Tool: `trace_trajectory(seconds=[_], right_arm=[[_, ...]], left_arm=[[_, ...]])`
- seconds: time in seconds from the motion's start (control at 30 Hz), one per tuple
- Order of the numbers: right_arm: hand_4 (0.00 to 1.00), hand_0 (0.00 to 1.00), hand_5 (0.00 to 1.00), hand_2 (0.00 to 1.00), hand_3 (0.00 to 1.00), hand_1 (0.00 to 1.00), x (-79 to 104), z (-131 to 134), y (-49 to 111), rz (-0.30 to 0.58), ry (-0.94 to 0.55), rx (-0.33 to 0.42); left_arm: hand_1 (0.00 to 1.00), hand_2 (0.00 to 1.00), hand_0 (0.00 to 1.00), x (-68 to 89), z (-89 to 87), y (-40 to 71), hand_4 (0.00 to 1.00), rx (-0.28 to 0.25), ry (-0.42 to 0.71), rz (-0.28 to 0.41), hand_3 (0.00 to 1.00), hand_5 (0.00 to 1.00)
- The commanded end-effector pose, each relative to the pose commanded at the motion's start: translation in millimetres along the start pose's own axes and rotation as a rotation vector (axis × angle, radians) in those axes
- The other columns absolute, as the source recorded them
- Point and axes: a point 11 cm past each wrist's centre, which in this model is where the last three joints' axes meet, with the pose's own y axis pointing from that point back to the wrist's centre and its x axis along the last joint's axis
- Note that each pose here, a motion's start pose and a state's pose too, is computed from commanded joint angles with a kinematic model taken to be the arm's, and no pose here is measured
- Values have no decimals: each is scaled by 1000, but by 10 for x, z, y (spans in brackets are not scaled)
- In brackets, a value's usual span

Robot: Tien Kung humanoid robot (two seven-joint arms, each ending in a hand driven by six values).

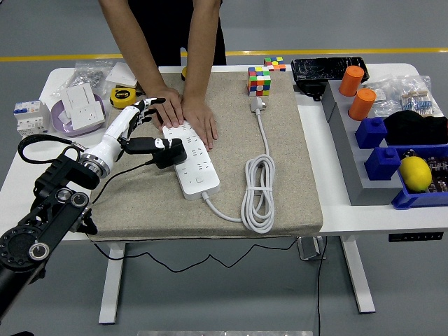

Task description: Pick up the plug,place it near the board,insert it into the board,press the button

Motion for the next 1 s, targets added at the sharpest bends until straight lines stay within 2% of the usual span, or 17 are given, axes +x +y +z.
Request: trace_trajectory(seconds=[0.37,0.6,0.63,0.77,1.0], right_arm=[[998,801,828,716,710,723,11,25,1,2,2,-6],[998,801,828,715,710,723,13,20,1,2,6,-4],[998,801,828,715,711,722,18,21,1,3,6,-4],[998,801,828,715,711,722,28,34,2,5,9,-9],[998,801,828,715,711,722,11,11,1,0,14,-4]], left_arm=[[881,833,841,-62,-20,-21,998,12,-63,-23,833,125],[874,817,838,-98,-93,-16,998,32,-98,-32,816,122],[853,802,805,-100,-115,-17,998,39,-113,-29,807,127],[853,802,805,-98,-195,-42,998,68,-217,-4,807,127],[849,798,786,-222,-269,-105,998,99,-350,-32,796,120]])
